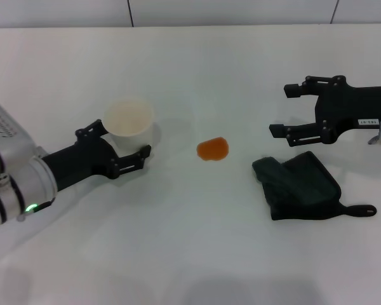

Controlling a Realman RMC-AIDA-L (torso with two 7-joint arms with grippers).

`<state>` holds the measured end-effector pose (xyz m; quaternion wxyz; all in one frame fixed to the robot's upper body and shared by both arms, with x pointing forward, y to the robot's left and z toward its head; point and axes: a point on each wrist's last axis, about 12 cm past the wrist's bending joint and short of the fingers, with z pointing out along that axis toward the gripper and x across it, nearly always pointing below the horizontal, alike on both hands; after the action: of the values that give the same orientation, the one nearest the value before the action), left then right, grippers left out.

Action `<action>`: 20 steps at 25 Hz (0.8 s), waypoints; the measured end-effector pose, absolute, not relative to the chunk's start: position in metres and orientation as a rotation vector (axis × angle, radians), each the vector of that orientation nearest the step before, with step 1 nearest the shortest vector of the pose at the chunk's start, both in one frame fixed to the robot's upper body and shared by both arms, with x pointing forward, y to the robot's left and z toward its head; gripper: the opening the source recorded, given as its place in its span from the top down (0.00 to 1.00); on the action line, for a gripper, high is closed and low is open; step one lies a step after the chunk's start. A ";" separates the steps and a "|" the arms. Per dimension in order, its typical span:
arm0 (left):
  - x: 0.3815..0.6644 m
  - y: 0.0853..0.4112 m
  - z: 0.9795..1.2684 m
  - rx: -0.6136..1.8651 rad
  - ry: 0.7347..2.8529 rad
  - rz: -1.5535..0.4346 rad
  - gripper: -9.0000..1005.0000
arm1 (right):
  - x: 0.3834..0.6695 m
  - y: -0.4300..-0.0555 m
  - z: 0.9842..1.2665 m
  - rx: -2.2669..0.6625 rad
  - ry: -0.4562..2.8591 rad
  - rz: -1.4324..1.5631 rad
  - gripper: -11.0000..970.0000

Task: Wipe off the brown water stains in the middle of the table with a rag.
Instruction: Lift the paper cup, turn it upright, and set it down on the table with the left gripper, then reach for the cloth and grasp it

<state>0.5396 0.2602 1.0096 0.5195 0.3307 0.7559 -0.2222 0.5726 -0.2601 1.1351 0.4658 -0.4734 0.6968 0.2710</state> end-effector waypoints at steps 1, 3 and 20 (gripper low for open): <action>0.538 0.263 1.011 0.786 1.811 -0.540 0.11 | 0.573 -0.260 1.135 -1.162 1.711 0.665 0.10; 0.536 0.268 1.013 0.778 1.797 -0.551 0.11 | 0.573 -0.261 1.135 -1.162 1.710 0.664 0.10; 0.518 0.308 1.030 0.637 1.839 -0.681 0.11 | 0.574 -0.260 1.137 -1.162 1.708 0.665 0.10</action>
<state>0.5180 0.3083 1.0298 0.5140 0.2651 0.7651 -0.2831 0.5740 -0.2597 1.1367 0.4669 -0.4733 0.6961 0.2711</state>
